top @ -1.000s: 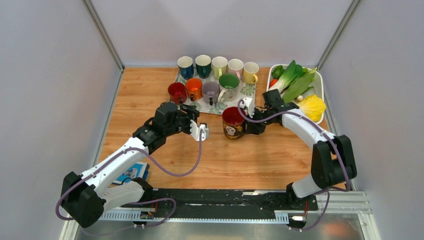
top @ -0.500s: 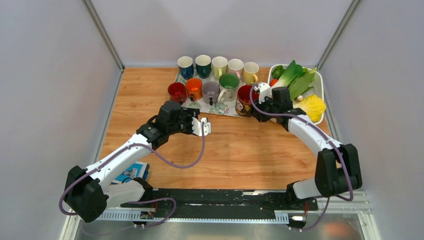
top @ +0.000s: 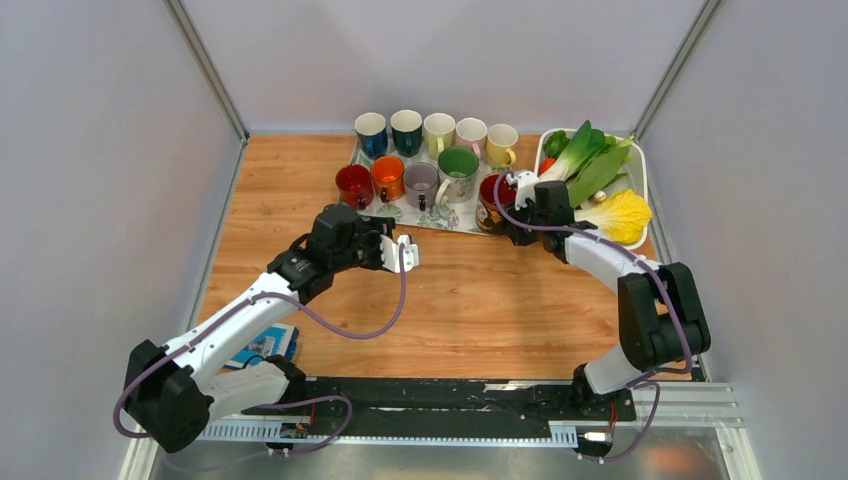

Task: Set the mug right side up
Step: Place the cup on the tray, then reset both arms

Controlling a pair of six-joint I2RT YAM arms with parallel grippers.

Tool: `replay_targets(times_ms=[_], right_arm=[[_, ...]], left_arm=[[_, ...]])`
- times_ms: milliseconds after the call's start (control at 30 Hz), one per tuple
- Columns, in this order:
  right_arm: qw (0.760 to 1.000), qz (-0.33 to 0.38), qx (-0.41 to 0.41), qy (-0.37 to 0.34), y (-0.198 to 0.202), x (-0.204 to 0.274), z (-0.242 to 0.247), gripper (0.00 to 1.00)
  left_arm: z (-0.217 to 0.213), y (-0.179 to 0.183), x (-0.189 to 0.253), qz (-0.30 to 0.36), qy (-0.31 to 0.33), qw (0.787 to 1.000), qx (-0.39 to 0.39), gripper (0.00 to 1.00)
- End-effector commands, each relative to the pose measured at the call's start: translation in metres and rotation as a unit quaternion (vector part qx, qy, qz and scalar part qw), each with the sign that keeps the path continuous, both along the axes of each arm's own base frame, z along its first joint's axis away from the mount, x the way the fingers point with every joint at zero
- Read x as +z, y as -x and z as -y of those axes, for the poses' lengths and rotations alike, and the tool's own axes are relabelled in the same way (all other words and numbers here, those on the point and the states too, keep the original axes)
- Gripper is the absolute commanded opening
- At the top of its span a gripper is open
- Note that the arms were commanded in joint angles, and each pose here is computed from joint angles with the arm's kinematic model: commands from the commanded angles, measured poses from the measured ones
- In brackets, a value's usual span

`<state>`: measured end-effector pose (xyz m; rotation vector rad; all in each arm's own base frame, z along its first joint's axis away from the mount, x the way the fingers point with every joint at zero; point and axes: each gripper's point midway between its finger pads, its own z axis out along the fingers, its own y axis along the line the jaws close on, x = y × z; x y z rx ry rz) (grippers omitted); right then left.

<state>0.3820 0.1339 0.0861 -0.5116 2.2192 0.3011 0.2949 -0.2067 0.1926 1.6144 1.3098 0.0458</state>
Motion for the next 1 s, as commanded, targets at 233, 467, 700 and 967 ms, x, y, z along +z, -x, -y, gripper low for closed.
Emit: replay_targets(times_ms=[233, 467, 700, 967], right_arm=[[0.992, 0.12, 0.024, -0.03, -0.043, 0.042, -0.028, 0.0], [0.993, 0.112, -0.022, -0.034, -0.064, 0.035, -0.027, 0.0], [0.995, 0.096, -0.014, -0.023, -0.056, 0.018, -0.033, 0.31], [0.992, 0.128, -0.007, -0.015, -0.044, 0.06, -0.024, 0.71]], left_arm=[[-0.001, -0.001, 0.009, 0.008, 0.023, 1.0, 0.009, 0.66], [-0.005, 0.001, 0.008, 0.005, 0.025, 1.0, 0.011, 0.66], [-0.009, 0.002, 0.01, 0.007, 0.02, 1.0, 0.012, 0.66], [-0.012, 0.003, 0.008, 0.001, 0.019, 1.0, 0.02, 0.66]])
